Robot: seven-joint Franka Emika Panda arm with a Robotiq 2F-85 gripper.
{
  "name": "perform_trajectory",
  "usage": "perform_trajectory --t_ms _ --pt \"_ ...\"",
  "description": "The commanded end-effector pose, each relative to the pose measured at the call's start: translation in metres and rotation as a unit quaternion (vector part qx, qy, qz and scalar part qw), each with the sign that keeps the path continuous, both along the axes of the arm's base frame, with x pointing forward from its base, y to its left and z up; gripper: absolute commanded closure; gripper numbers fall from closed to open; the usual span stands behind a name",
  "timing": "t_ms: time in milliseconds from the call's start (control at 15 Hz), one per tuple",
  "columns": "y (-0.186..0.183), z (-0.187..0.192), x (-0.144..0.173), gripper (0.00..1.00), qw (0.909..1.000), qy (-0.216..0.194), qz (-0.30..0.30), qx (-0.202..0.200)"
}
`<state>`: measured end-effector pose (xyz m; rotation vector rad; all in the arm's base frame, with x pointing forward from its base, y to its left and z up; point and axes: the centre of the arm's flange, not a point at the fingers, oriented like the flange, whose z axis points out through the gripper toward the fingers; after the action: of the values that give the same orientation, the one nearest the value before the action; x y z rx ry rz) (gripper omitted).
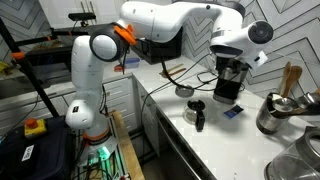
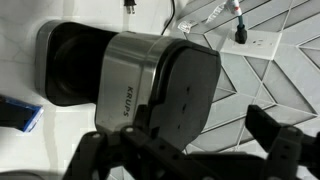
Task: Remove the silver plate from the top of coffee maker, then open the lid of coffee maker
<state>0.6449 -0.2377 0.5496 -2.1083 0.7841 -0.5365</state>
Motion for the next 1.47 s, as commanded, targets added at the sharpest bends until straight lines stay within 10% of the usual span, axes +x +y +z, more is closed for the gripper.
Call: perform_trajectory --t_ms 0,1400 --pt "0.002 0.009 0.007 0.00 0.9998 -0.021 0.007 0.000" --pt "0.055 0.087 0.068 0.00 0.9897 -0.085 0.074 -0.089"
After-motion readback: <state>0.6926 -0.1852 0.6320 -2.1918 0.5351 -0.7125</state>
